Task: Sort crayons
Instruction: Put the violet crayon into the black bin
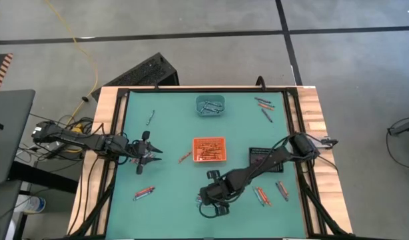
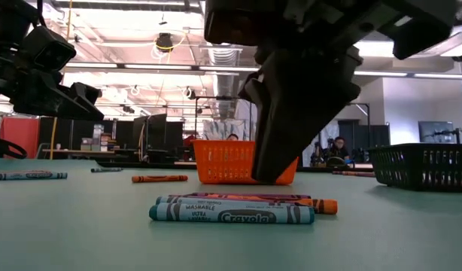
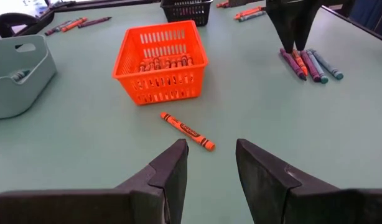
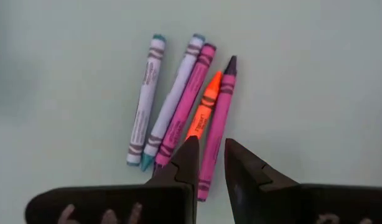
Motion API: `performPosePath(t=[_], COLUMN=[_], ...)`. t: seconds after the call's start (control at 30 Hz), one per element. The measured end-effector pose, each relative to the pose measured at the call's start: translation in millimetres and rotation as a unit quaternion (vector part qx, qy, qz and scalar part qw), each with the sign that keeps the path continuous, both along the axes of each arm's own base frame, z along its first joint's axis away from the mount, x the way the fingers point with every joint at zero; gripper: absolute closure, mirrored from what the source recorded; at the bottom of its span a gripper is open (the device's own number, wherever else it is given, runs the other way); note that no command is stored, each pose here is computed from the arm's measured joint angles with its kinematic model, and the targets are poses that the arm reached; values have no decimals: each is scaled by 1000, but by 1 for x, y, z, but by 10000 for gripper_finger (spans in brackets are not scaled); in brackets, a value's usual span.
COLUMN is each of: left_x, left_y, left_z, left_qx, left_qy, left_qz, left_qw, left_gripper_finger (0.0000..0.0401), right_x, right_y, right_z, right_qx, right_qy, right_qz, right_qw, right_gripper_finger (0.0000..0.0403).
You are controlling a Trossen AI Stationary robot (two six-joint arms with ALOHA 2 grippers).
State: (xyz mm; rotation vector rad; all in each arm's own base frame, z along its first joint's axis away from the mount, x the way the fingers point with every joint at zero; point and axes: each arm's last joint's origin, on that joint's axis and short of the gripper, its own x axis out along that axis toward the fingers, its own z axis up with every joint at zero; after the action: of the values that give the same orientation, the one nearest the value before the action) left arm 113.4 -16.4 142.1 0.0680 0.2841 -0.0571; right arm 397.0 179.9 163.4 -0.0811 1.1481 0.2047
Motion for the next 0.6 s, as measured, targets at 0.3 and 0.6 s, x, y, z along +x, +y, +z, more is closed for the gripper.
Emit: performPosePath(t=[0.3, 0.6], left_x=[0, 0], left_y=[0, 0], left_z=[0, 0], left_qx=[0, 0], left_qy=[0, 0], left_qz=[0, 0], left_qw=[1000, 1000], left_gripper_finger=[274, 273], right_x=[1, 4], right_y=[1, -3], right_z=[-16, -31], right_qx=[-6, -25], right_qy=[21, 36], right_qz=[-7, -16], right_qw=[1000, 999], right_gripper_finger=[332, 338])
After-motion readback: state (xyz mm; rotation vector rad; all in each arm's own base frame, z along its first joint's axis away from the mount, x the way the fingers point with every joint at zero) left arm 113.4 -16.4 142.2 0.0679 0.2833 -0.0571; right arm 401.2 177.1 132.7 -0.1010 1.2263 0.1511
